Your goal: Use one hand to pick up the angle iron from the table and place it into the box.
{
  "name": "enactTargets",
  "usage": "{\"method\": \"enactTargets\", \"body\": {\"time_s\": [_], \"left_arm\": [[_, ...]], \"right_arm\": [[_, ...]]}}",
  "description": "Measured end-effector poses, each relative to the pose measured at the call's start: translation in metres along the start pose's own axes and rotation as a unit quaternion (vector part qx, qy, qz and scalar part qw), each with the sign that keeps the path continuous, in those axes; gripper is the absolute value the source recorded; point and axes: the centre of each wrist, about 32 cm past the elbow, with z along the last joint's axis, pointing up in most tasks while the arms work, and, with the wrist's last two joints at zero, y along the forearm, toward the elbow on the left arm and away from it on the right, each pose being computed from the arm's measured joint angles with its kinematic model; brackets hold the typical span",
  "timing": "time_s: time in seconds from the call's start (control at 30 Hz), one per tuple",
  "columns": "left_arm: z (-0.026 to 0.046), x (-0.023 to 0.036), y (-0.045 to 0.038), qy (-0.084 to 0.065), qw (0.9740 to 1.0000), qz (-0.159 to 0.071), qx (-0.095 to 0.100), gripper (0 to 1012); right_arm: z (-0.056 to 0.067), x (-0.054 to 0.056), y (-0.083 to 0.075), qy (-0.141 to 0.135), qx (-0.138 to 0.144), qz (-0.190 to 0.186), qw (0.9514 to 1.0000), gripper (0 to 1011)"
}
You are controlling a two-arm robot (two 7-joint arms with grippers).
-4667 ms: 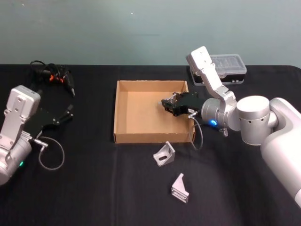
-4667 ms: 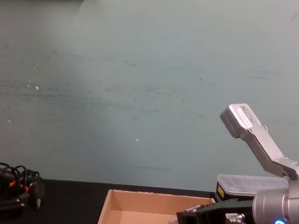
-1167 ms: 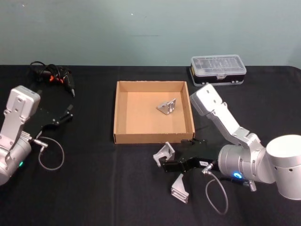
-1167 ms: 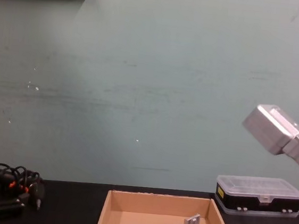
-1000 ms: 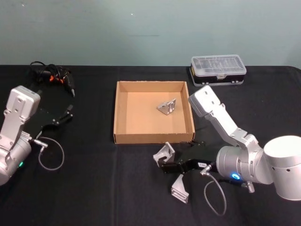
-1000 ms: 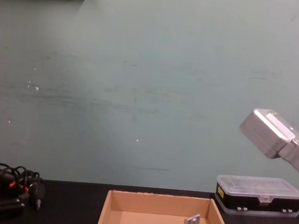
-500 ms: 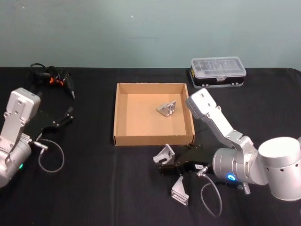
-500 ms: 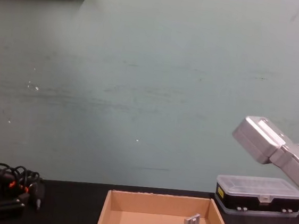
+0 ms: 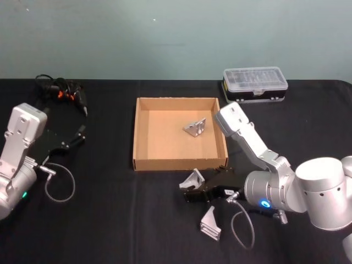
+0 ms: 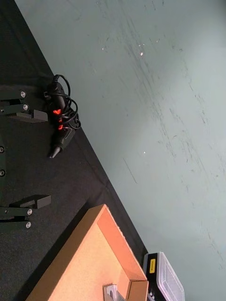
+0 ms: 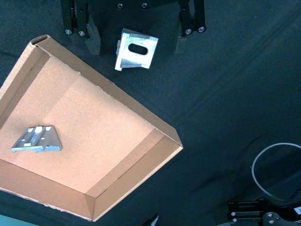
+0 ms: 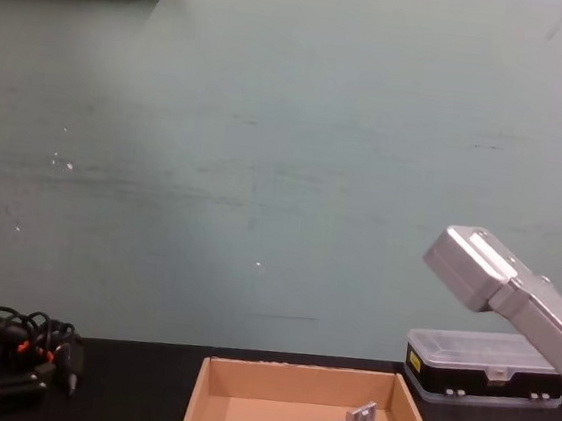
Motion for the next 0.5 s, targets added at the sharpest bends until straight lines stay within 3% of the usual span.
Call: {"method": "enactTargets", "body": {"time_s": [0.5], "left_arm": [[0.0000,0.0000,0.0000,0.000,1.0000,0.000,0.000,1011]], "right_arm": [[0.0011,0.0034,0.0057,0.006,-0.002,-0.010,0.9999,1003]]}}
